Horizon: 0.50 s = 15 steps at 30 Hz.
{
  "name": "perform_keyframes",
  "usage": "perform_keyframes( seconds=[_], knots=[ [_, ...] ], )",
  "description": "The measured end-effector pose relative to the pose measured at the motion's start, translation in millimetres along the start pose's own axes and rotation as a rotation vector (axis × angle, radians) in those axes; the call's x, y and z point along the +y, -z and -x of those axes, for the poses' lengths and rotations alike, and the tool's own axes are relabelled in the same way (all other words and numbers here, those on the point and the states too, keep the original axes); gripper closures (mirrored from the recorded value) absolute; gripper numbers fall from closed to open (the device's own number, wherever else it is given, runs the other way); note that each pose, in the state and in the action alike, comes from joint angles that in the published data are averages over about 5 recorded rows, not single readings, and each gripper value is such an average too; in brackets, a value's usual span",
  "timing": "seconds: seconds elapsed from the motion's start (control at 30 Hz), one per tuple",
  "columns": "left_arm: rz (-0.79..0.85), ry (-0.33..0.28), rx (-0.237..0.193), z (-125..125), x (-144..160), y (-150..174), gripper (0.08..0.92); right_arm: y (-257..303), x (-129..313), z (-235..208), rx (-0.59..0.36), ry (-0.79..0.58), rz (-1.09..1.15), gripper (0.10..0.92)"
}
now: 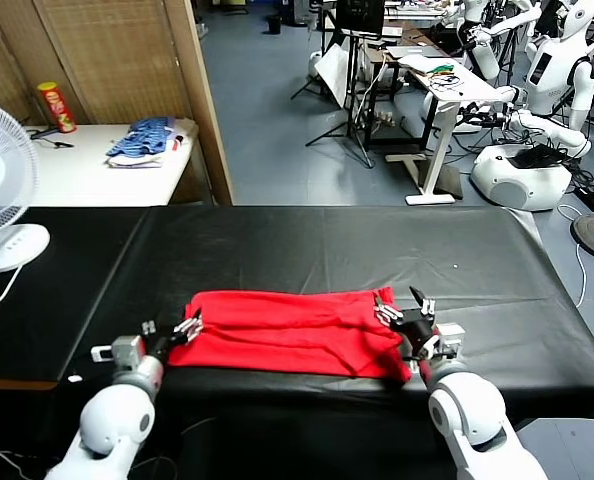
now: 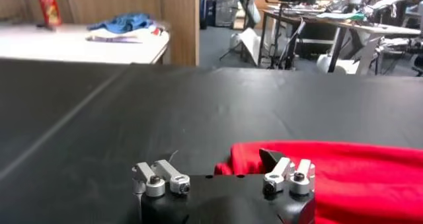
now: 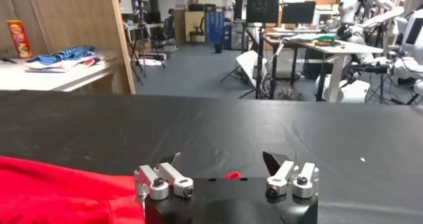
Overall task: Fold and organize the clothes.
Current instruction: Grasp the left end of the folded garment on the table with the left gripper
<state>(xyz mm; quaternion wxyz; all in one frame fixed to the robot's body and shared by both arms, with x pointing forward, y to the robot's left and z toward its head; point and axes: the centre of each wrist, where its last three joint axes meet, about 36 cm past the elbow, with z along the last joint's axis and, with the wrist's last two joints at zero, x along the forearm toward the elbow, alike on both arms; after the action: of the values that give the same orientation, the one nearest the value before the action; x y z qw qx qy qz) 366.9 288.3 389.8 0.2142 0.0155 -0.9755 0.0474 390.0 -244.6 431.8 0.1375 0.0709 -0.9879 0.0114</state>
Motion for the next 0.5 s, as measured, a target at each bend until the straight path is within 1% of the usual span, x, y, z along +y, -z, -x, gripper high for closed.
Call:
perform_keyframes(
  seconds=[0.13, 0.23, 0.5],
  knots=[
    [-0.009, -0.003, 0.008, -4.0, -4.9, -9.8, 0.237, -0.4, 0.3, -0.1, -0.002, 0.001, -0.001, 0.224],
    [-0.007, -0.007, 0.008, -5.0, -9.6, -13.1, 0.318, -1.4, 1.6, -0.3, -0.005, 0.002, -0.001, 0.224],
    [0.018, -0.013, -0.004, -4.3, -21.7, -15.0, 0.707, -6.6, 6.0, -0.6, -0.011, -0.003, -0.009, 0.224]
  ],
)
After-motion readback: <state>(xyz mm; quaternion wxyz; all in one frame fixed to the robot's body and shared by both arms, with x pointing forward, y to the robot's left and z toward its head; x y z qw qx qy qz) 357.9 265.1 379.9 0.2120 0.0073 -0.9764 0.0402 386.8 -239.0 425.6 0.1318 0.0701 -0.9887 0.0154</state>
